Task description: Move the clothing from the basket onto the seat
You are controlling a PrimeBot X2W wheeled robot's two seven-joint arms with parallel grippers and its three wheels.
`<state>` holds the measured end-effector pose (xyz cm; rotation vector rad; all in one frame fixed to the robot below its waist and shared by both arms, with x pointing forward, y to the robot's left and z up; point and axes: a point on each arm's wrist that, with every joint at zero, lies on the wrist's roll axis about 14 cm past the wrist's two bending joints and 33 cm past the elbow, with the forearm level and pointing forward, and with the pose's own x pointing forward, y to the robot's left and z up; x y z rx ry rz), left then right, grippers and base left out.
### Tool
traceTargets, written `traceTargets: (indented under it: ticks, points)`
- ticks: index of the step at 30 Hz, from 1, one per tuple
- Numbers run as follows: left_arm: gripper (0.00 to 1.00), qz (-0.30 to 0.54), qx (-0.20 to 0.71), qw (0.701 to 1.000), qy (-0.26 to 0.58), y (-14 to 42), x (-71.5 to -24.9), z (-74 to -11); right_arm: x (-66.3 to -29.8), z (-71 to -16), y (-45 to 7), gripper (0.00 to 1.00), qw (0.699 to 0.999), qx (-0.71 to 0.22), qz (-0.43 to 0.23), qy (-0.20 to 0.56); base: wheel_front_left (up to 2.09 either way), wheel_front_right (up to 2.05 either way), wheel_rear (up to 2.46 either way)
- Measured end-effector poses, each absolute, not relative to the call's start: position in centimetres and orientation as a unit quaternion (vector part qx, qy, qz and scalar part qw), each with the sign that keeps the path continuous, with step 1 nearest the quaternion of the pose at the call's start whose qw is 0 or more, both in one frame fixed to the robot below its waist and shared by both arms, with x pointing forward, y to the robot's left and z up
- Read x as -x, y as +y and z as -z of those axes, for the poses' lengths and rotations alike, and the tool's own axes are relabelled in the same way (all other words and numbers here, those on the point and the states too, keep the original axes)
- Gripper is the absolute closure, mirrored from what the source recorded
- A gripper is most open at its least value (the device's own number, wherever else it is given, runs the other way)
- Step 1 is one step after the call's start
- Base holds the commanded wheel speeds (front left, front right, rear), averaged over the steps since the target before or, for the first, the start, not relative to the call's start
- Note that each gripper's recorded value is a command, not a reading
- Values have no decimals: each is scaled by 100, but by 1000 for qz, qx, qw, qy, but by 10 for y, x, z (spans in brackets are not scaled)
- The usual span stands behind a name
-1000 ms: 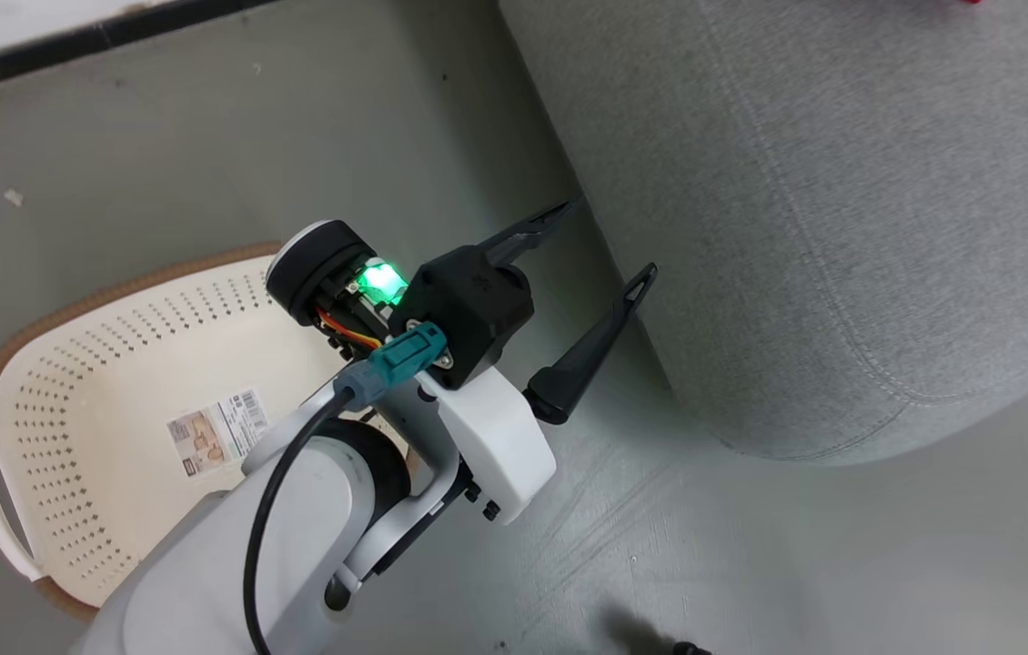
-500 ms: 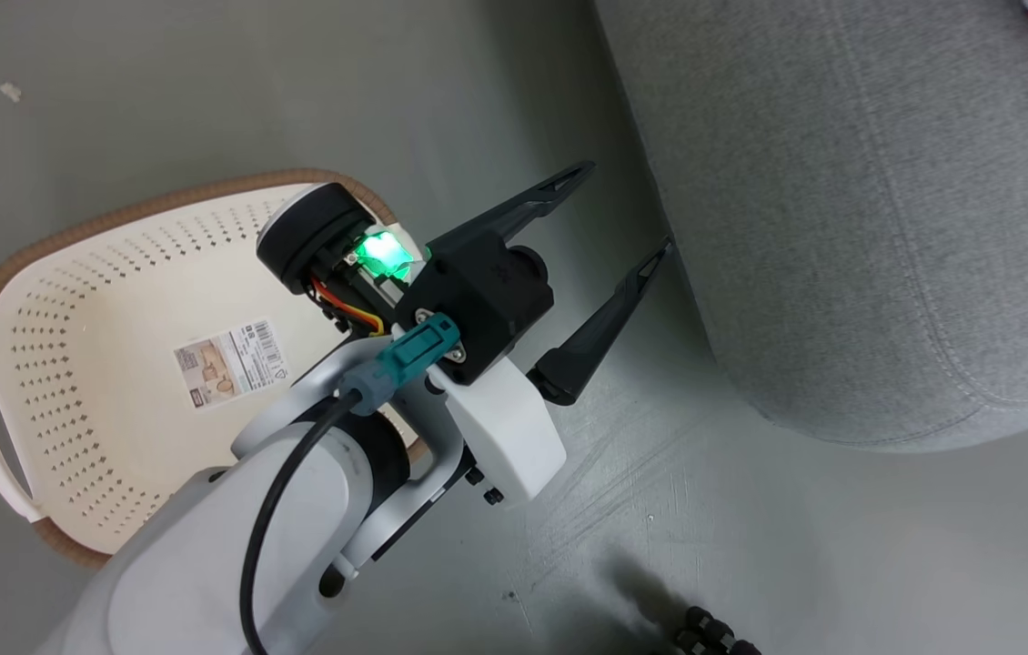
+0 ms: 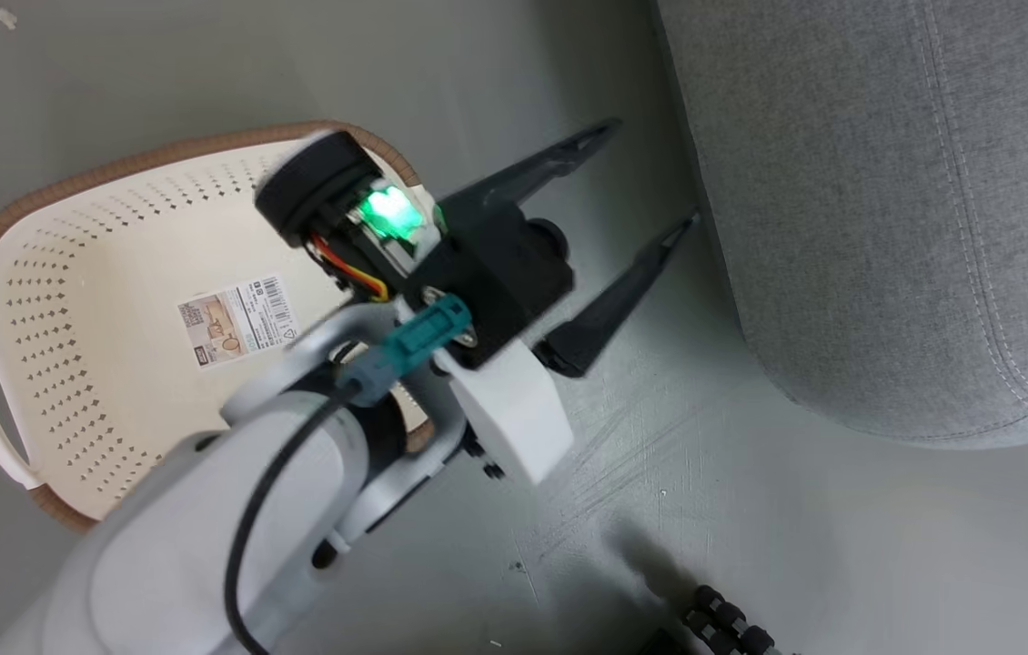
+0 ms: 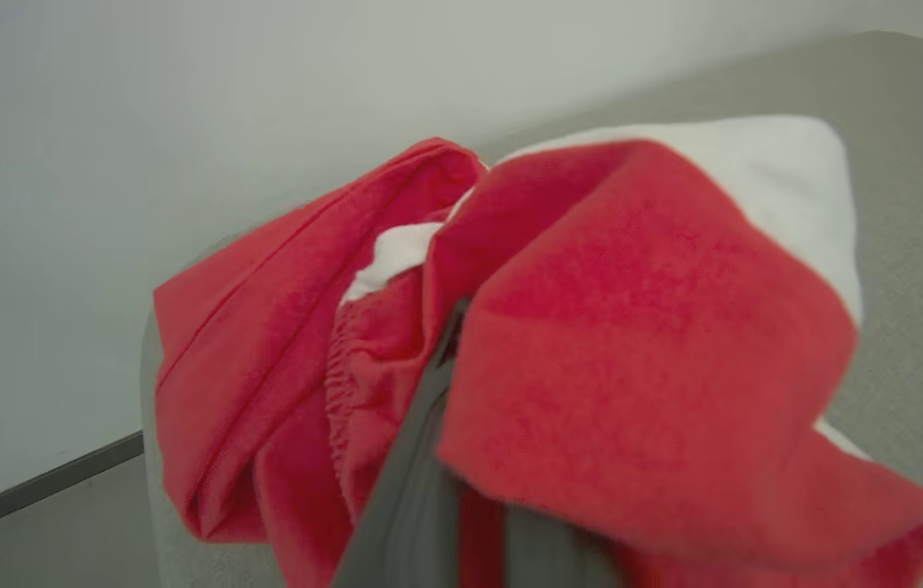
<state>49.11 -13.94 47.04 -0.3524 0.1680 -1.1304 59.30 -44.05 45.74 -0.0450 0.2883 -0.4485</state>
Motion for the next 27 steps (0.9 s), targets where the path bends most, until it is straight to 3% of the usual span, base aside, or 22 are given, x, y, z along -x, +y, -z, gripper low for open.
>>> traceTargets:
  ticks: [3,4,6,7,27]
  points:
    - [0,526,159,832,77,-136,-496,-467,-591,-451,-438,44,963,31,219,155,0,0,0]
    - [0,526,156,833,74,-136,-498,-467,-589,-449,-437,27,962,42,217,161,0,0,0]
    - [0,527,155,832,74,-136,-498,-467,-587,-449,-438,4,961,49,217,163,0,0,0]
    - [0,529,154,831,73,-137,-497,-467,-585,-450,-439,0,961,53,218,162,0,0,0]
    - [0,520,156,840,13,-136,-507,-505,-546,-448,-422,0,965,68,207,145,0,0,0]
